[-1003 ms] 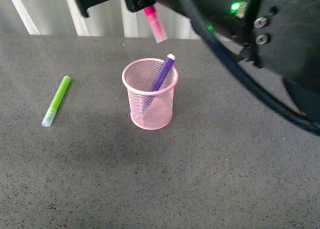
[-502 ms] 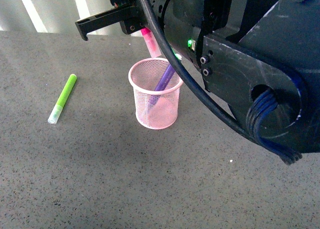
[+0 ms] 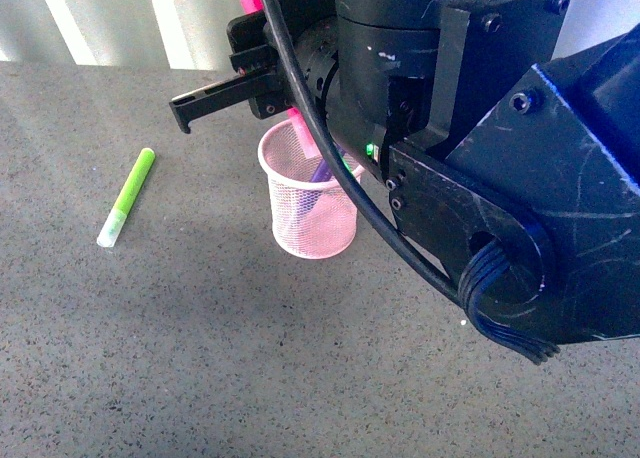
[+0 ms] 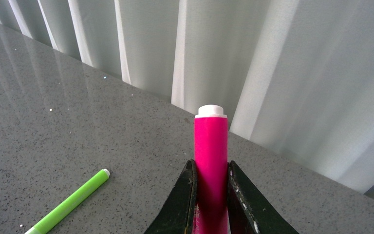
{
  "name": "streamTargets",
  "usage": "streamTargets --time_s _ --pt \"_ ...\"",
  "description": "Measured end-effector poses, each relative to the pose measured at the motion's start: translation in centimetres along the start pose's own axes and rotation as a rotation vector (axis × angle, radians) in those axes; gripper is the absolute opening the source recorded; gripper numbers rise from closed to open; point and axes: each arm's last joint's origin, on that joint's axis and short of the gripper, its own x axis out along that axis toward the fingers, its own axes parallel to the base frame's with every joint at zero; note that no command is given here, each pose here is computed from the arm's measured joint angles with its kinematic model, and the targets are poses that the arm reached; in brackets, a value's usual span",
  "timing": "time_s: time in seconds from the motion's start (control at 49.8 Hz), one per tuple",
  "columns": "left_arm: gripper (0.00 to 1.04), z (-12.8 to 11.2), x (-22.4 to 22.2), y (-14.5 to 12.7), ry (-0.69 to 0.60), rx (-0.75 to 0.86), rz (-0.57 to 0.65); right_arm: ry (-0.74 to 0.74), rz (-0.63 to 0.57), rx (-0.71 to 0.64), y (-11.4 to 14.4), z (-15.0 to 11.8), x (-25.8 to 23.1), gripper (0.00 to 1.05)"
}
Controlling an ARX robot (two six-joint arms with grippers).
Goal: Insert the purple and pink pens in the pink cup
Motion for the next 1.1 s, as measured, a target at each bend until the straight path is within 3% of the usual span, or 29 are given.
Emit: streamTargets --time_s 0.261,0.682,0.843,0.963,1.103 --pt "0.98 0.0 0.0 0.0 0.0 0.0 0.0 0.022 -0.006 0.009 0.0 -0.6 0.1 0.12" --pt "0.98 0.0 0.0 0.0 0.0 0.0 0.0 0.047 -0.034 0.043 -0.3 -0.6 -0.2 0.76" --pt "0.98 0.0 0.0 0.0 0.0 0.0 0.0 0.055 -0.083 0.072 -1.1 1.3 -1.5 0.99" --pt "0.98 0.0 0.0 0.0 0.0 0.0 0.0 0.102 -0.17 0.16 -3.1 4.8 -5.0 0.98" --pt "0.98 0.0 0.0 0.0 0.0 0.0 0.0 0.186 -0.339 0.206 -6.4 7.8 -13.4 0.98"
